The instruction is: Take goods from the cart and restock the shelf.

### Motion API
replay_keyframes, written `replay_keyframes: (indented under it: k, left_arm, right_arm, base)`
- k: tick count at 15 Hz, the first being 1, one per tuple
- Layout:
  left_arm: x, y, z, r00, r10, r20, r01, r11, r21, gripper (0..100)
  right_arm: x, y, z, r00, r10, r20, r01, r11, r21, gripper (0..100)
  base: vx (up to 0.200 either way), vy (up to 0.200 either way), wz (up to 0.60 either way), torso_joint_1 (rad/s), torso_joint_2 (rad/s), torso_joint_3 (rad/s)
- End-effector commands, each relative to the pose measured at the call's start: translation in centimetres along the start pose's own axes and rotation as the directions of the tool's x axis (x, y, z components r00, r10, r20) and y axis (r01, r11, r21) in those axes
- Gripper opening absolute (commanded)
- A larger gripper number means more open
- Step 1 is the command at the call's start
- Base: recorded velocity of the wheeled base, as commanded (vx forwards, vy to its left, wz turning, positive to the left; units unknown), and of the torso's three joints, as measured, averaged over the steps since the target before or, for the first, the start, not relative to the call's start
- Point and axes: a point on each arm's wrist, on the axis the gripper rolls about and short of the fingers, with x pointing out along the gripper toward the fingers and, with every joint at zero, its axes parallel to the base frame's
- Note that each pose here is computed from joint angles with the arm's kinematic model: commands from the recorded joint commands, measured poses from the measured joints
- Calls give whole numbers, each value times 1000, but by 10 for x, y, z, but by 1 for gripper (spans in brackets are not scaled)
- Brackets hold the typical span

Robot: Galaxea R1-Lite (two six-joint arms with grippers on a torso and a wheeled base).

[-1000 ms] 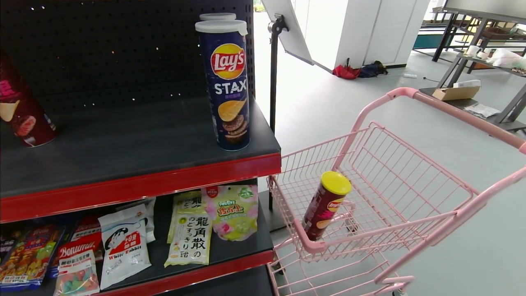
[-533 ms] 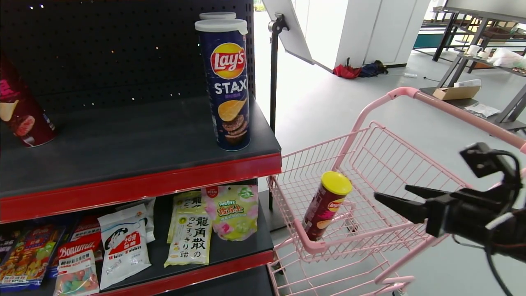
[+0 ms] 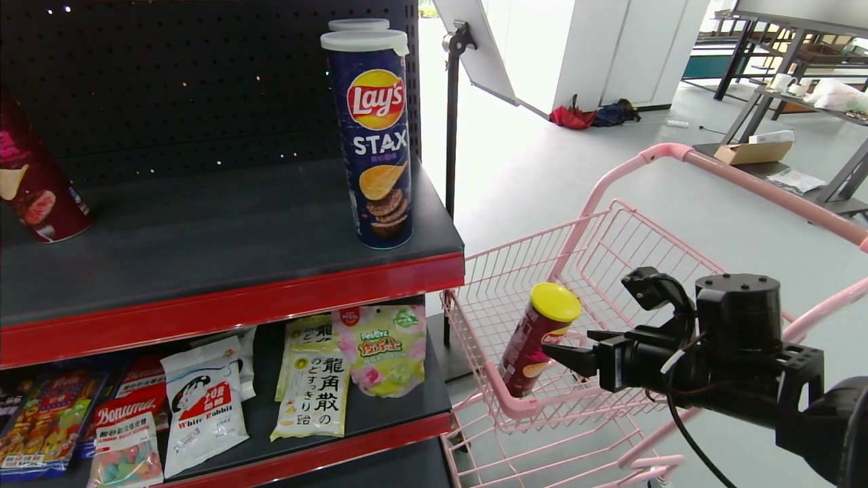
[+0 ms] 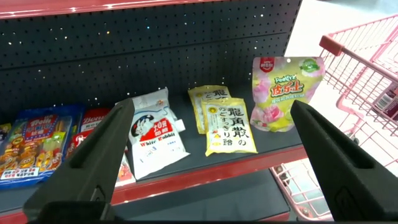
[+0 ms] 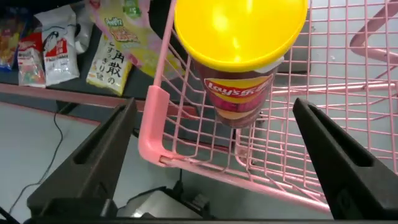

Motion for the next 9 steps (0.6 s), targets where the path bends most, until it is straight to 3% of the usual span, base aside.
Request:
replay_keyframes:
  k: [1,9]
  left_arm:
    - [0,0,0,1000,0,-1,0,1000,0,100]
    - [0,0,0,1000,3,-1,-3,1000,1,100]
  right_arm:
    - [22,-6,-10,1000,-9,-30,9,1000,5,100]
    - [75,-12,-4,996,-93,17,93,996,-10,100]
  base:
    - [0,0,0,0,0,0]
    - [0,0,0,0,0,0]
